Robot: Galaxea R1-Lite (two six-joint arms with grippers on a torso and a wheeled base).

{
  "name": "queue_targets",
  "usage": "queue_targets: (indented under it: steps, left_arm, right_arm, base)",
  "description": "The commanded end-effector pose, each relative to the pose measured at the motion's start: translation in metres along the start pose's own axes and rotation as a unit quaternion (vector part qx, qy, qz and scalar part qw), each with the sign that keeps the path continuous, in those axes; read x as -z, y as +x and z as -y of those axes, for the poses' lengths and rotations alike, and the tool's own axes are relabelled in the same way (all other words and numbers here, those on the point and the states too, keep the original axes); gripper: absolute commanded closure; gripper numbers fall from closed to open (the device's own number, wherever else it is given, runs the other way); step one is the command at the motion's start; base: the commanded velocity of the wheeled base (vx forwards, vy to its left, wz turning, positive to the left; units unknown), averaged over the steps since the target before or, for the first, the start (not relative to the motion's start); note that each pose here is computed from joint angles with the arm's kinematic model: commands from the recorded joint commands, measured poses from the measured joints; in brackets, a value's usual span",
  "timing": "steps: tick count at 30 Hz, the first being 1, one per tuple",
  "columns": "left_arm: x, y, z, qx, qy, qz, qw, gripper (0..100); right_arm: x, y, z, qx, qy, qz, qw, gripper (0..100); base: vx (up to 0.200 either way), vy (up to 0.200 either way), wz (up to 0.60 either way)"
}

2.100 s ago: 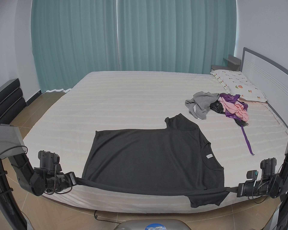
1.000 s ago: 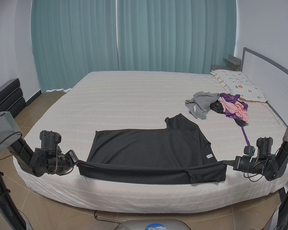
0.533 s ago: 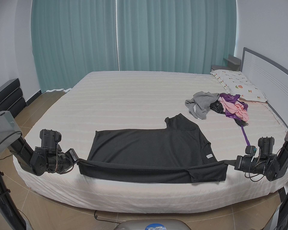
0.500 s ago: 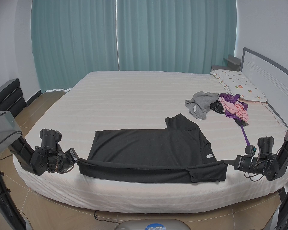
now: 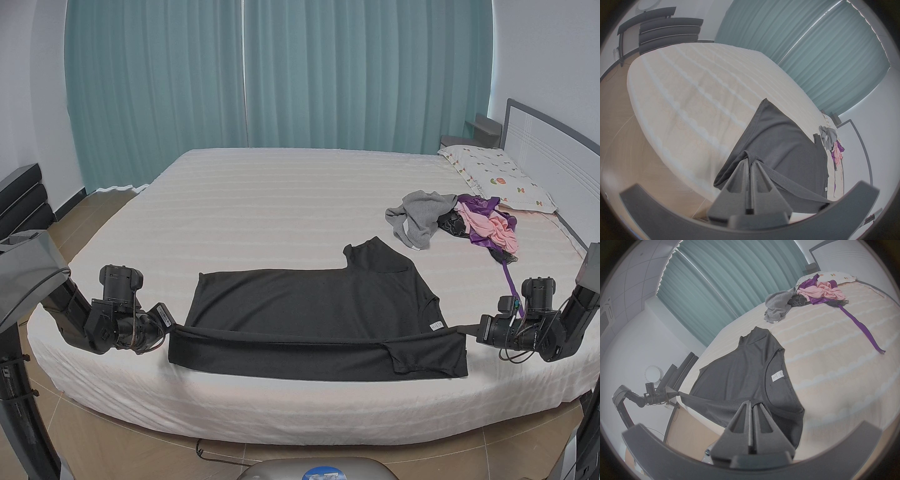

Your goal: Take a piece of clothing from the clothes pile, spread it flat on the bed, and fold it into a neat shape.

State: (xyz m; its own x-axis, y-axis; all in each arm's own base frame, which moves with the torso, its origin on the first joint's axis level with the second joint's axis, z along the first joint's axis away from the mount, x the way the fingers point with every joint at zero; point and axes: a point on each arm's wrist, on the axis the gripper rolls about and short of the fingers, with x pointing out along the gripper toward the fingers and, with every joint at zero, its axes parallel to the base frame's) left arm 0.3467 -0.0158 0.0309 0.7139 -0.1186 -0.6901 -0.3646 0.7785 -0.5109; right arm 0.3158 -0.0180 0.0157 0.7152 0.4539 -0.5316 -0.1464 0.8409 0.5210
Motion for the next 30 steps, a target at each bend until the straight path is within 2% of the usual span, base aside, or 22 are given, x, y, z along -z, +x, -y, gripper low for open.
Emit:
queue_targets:
  steps: [1,8,13,14,15,16,23,25,30]
  left_arm:
    - [0.004,0.028,-0.006,-0.013,-0.002,-0.017,0.9998,100]
    - [0.0,0.049,-0.005,-0.011,-0.015,-0.014,0.9997,100]
    - [0.0,0.055,-0.003,-0.007,-0.024,-0.014,0.9996,100]
    - [0.0,0.056,-0.004,-0.008,-0.025,-0.014,0.9996,0]
    - [0.0,0.056,-0.003,-0.006,-0.025,-0.014,0.9996,0]
    - [-0.001,0.056,-0.003,-0.005,-0.026,-0.012,0.9996,0]
    - [-0.001,0.056,-0.003,-0.002,-0.031,-0.013,0.9994,0]
    - [-0.001,0.055,-0.004,-0.004,-0.042,-0.013,0.999,0]
    - [0.003,0.047,-0.006,-0.004,-0.036,-0.013,0.9993,0]
  right_arm:
    - [0.002,0.018,0.011,0.002,0.006,-0.012,0.9999,100]
    - [0.004,0.038,0.022,0.002,0.008,-0.019,0.9998,100]
    - [0.006,0.045,0.021,-0.002,0.01,-0.023,0.9997,100]
    - [0.005,0.045,0.02,-0.004,0.01,-0.022,0.9997,100]
    - [0.005,0.045,0.021,-0.004,0.01,-0.022,0.9997,100]
    - [0.006,0.045,0.022,-0.004,0.012,-0.022,0.9997,0]
    - [0.006,0.043,0.023,-0.006,0.018,-0.02,0.9996,0]
    - [0.004,0.04,0.024,-0.004,0.038,-0.016,0.9991,0]
    - [0.013,0.035,0.027,0.005,0.072,-0.028,0.997,0]
  base:
    - [0.0,0.0,0.0]
    - [0.0,0.0,0.0]
    - [0.0,0.0,0.0]
    - [0.0,0.0,0.0]
    - [0.0,0.0,0.0]
    - [0.0,0.0,0.0]
    - [0.0,0.0,0.0]
    - [0.0,0.0,0.0]
    - [0.0,0.0,0.0]
